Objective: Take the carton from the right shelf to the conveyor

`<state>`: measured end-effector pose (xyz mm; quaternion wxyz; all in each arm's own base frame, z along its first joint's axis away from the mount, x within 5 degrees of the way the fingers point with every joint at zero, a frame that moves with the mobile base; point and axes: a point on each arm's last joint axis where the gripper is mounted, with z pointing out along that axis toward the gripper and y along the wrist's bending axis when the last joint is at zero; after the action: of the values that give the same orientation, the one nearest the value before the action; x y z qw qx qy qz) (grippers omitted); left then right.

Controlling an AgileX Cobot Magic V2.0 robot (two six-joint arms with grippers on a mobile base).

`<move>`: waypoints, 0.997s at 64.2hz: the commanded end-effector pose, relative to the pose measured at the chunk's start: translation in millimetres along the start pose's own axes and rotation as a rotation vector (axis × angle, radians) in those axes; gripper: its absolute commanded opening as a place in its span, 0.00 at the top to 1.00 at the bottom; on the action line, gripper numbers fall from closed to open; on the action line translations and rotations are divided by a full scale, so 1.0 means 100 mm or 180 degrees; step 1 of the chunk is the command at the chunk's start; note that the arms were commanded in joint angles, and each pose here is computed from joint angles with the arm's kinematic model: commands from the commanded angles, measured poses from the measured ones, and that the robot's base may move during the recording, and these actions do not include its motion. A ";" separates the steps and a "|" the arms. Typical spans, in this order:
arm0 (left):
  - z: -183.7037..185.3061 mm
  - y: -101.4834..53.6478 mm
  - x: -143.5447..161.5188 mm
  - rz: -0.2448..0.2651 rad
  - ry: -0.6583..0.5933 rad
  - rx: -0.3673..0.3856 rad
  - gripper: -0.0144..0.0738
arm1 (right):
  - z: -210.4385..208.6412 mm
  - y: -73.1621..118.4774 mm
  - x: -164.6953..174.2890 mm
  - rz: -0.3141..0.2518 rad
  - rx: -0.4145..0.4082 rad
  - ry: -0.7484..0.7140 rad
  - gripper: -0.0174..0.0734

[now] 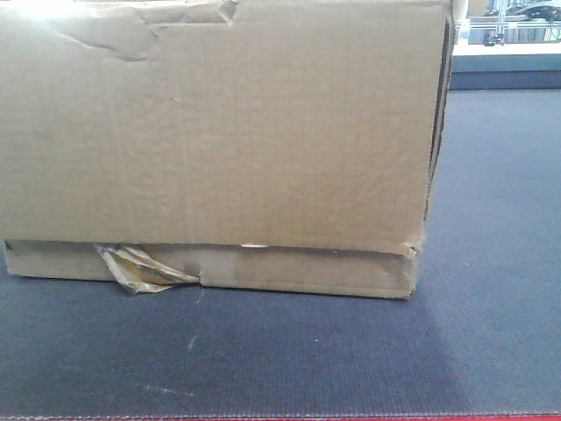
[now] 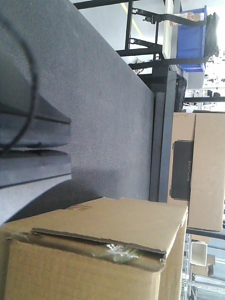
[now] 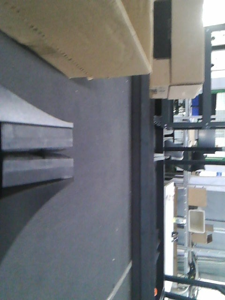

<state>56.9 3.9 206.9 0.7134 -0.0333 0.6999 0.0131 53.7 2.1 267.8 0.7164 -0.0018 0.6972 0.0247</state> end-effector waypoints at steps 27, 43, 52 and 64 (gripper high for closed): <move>-0.01 0.00 -0.03 0.0000 -0.0108 -0.0001 0.82 | 0.01 -0.02 0.59 -0.0096 0.0025 -0.0049 0.89; -0.01 0.00 -0.03 0.0000 -0.0108 -0.0001 0.82 | 0.01 -0.02 0.58 -0.0097 0.0027 -0.0067 0.89; -0.01 0.00 -0.03 0.0000 -0.0108 -0.0001 0.82 | 0.01 -0.02 0.58 -0.0097 0.0027 -0.0073 0.89; -0.01 0.00 -0.03 0.0000 -0.0108 -0.0001 0.82 | 0.01 -0.02 0.58 -0.0097 0.0027 -0.0073 0.89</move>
<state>56.8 3.9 207.3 0.7157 -0.0331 0.6975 0.0130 56.8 2.1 207.5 0.7160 -0.0072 0.6979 0.0167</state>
